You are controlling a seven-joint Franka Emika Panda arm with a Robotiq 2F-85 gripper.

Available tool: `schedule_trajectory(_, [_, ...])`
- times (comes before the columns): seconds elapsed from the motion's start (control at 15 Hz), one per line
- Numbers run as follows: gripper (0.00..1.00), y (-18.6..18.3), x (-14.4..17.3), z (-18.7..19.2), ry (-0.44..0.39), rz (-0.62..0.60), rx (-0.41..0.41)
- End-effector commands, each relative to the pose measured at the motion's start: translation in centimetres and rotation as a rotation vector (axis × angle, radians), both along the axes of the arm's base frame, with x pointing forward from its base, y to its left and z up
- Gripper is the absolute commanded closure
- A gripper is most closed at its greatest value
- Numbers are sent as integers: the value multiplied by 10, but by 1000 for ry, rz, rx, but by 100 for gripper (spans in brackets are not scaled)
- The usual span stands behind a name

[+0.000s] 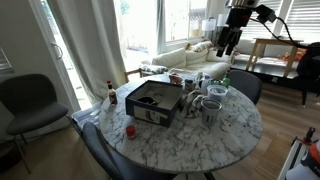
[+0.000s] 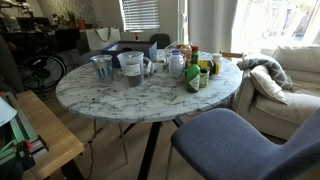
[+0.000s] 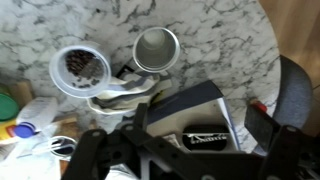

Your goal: Remove the case from the box

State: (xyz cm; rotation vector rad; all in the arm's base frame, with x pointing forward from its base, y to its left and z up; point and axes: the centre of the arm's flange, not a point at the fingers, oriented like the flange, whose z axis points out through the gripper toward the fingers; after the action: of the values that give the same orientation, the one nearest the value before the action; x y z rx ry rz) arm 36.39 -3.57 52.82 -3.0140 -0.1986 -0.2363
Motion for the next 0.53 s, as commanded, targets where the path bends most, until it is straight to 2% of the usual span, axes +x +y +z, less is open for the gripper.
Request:
schedule_trajectory(0.0, [0,77,49,-14,-49,110,54])
schedule_trajectory(0.07, [0,98,62,-19,-81,141,41])
schedule_trajectory(0.2, [0,133,95,-30,-180,146,-58])
schedule_trajectory(0.33, [0,153,131,-41,-250,96,-98])
schedule_trajectory(0.47, [0,157,169,-55,-268,55,-132])
